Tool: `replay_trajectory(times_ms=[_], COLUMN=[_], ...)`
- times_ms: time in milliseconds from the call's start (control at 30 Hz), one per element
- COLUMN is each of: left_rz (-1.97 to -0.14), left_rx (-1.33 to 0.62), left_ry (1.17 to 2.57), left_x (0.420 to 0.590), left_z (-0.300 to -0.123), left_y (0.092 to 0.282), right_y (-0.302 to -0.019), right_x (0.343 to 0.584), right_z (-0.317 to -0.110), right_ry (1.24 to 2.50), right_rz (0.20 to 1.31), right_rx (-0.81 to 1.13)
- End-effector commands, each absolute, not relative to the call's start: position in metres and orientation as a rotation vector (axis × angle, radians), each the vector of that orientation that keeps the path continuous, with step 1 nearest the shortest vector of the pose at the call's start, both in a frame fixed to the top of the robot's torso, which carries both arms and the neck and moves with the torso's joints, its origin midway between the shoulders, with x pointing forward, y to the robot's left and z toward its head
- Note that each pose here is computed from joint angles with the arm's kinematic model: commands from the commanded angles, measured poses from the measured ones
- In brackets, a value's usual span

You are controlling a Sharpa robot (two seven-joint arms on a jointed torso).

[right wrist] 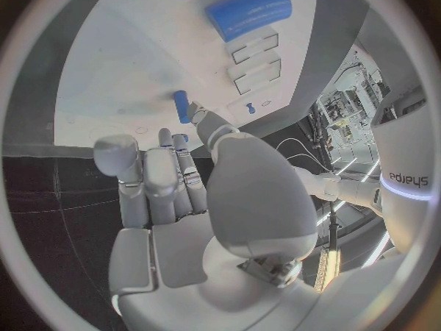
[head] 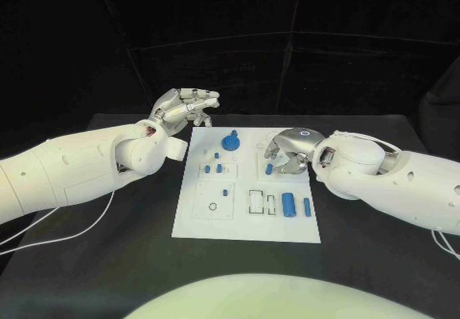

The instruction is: Assemble the parts on the task board

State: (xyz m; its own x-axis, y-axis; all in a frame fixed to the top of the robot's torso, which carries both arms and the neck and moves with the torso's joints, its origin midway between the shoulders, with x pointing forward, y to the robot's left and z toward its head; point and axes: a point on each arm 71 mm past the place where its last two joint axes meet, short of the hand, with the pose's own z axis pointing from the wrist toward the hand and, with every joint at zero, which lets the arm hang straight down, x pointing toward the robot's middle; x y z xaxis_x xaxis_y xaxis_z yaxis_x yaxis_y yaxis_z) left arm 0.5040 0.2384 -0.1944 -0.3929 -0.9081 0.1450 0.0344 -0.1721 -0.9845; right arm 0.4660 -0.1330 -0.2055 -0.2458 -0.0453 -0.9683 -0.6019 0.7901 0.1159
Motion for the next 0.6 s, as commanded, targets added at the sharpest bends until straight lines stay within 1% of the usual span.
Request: replay_trajectory(times_ms=[33, 233, 600], left_rz=[-1.677, -1.676, -1.676], left_rx=[-1.056, -1.057, -1.057], left_ry=[1.36, 1.36, 1.361], left_x=[0.5041, 0.5043, 0.5043], left_z=[-0.1928, -0.1929, -0.1929], left_y=[0.2373, 0.2374, 0.2375], right_y=[-0.1306, -0.1266, -0.1249], right_x=[0.4667, 0.4671, 0.4674], right_z=[-0.2101, -0.2161, -0.2185], right_ry=[1.788, 1.809, 1.814], right_rz=[0.556, 0.559, 0.561], right_rx=[-0.539, -0.552, -0.554])
